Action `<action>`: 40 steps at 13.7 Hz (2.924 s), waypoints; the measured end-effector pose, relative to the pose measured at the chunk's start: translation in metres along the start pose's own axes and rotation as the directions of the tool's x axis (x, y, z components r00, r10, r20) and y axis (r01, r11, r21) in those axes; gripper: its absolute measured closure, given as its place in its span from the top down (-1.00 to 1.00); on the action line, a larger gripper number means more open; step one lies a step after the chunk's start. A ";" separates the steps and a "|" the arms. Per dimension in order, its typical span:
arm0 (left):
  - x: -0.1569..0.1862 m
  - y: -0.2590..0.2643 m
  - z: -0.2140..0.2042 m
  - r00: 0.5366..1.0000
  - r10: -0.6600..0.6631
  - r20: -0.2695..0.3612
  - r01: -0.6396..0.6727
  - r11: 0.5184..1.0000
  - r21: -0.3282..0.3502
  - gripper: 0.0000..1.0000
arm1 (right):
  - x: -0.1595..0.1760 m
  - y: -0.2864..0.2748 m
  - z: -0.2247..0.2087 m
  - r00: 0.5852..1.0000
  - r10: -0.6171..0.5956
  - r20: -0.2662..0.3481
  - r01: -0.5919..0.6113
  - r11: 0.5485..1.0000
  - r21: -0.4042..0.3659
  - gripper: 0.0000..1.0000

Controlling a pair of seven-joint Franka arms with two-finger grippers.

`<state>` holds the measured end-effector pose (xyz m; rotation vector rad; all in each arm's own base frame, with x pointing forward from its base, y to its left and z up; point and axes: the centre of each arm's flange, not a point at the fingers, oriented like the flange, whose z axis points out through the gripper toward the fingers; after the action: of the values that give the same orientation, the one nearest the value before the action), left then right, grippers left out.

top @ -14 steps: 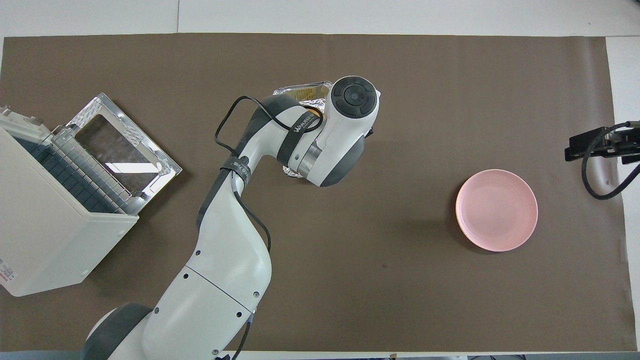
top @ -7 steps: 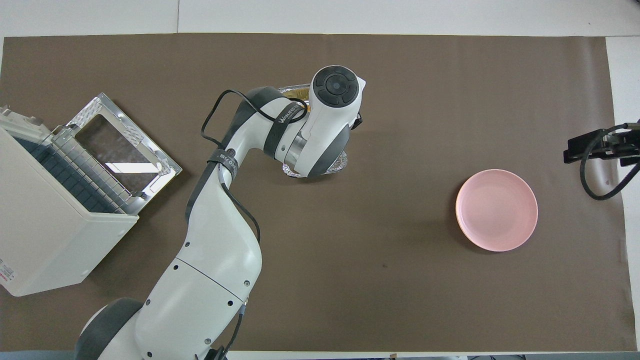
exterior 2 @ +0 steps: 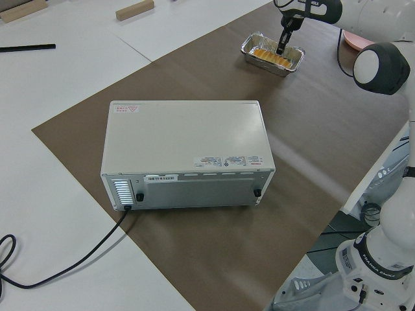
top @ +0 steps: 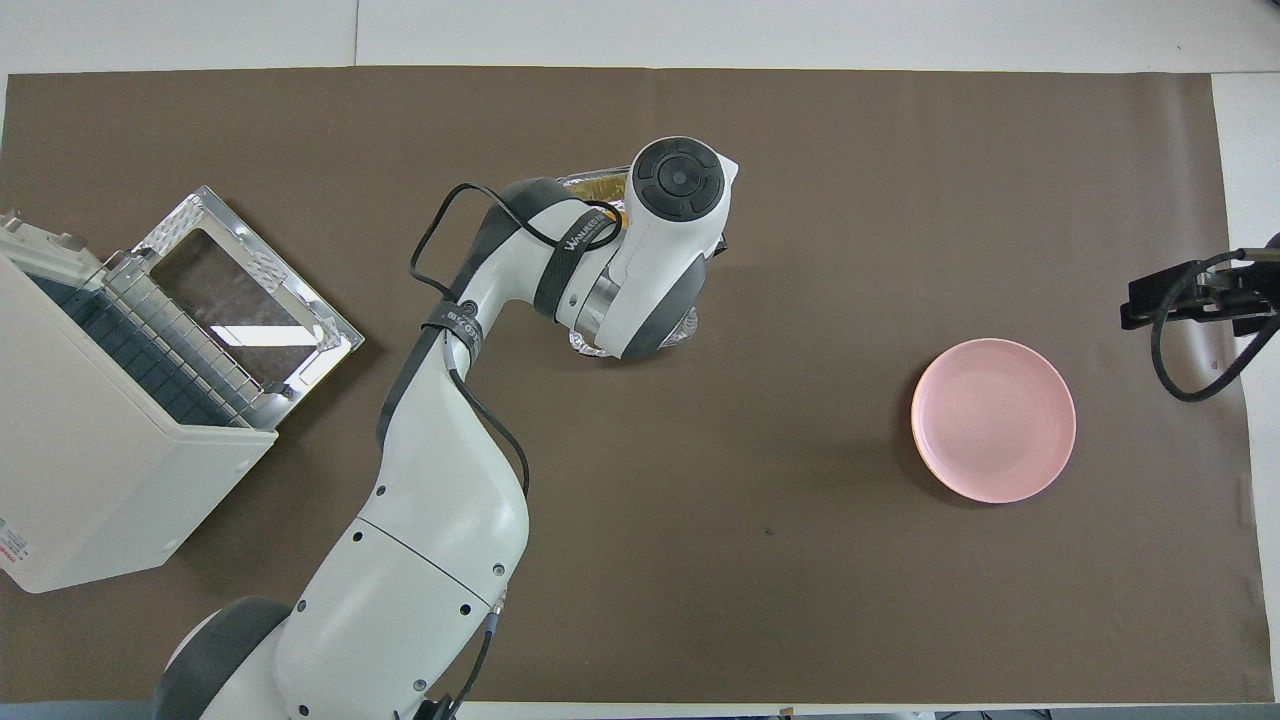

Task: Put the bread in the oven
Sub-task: 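Carry the foil tray with the left gripper toward the toaster oven, then insert the foil tray into the open toaster oven with the left gripper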

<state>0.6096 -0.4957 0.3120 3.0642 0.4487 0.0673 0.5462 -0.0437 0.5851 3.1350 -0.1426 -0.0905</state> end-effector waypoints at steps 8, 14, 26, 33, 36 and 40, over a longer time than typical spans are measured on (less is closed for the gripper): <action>0.065 -0.074 -0.064 0.985 -0.166 -0.050 0.172 0.973 0.156 -0.96 | -0.006 0.000 -0.011 1.000 0.000 -0.021 0.000 1.000 0.000 1.00; 0.121 -0.153 -0.078 0.941 -0.325 -0.096 0.339 0.894 0.292 -0.96 | -0.006 0.000 -0.011 1.000 0.000 -0.020 0.000 1.000 0.000 1.00; 0.210 -0.313 -0.066 0.913 -0.409 0.015 0.374 0.850 0.371 -0.96 | -0.006 0.000 -0.011 1.000 0.000 -0.020 0.000 1.000 0.000 1.00; 0.219 -0.386 -0.110 0.884 -0.465 0.050 0.424 0.841 0.335 -0.96 | -0.006 0.000 -0.011 1.000 0.000 -0.020 0.000 1.000 0.000 1.00; 0.209 -0.409 -0.112 0.876 -0.478 0.071 0.435 0.844 0.314 -0.96 | -0.006 0.000 -0.011 1.000 0.000 -0.020 0.000 1.000 0.000 1.00; 0.202 -0.418 -0.105 0.872 -0.483 0.078 0.441 0.845 0.303 -0.96 | -0.006 0.000 -0.011 1.000 0.000 -0.020 0.000 1.000 0.000 1.00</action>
<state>0.6786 -0.0337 0.4029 3.0796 1.2724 -0.2678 0.5409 -0.0431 0.5961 3.1347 -0.1426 -0.0589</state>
